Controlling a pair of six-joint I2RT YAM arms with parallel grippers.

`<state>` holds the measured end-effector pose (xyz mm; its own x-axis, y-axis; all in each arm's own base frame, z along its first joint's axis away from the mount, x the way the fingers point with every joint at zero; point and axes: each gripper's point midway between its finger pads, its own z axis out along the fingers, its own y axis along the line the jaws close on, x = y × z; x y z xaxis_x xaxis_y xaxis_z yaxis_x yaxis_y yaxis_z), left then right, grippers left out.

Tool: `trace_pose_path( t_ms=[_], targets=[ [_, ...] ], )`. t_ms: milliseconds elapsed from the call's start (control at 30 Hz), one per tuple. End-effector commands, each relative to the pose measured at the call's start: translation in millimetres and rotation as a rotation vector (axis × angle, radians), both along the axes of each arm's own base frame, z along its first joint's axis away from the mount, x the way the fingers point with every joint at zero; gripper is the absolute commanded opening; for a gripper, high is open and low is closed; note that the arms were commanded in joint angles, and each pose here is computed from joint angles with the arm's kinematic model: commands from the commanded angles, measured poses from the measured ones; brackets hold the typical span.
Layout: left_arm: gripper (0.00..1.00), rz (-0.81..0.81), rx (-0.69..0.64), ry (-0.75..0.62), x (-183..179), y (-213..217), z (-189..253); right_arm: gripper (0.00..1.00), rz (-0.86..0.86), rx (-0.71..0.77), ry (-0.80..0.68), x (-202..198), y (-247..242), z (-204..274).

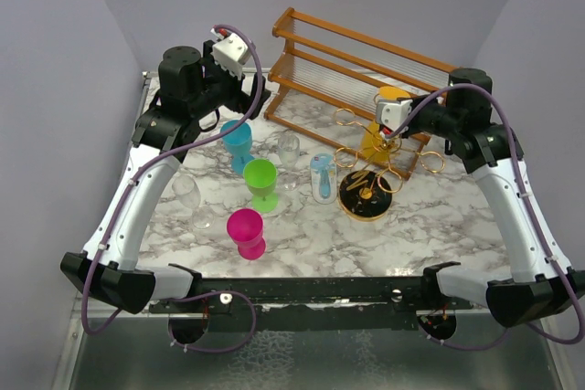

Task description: Place the wine glass upside down on the wine glass rack

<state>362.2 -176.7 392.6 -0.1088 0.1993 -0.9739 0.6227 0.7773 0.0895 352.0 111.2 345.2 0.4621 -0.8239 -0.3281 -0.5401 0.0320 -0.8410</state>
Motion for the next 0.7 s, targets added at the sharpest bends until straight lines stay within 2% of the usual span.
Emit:
trace_pose_path(
  t_ms=[0, 433, 667],
  targets=[
    [0.93, -0.021, -0.014, -0.045, -7, 0, 13, 0.11, 0.001, 0.03, -0.065, 11, 6, 20],
    [0.93, -0.023, -0.005, -0.043, -7, 0, 10, 0.1, 0.019, 0.034, -0.034, 12, 10, 11],
    [0.93, -0.024, 0.003, -0.044, -7, 1, 8, 0.15, -0.061, 0.073, -0.014, 10, 1, 11]
  ],
)
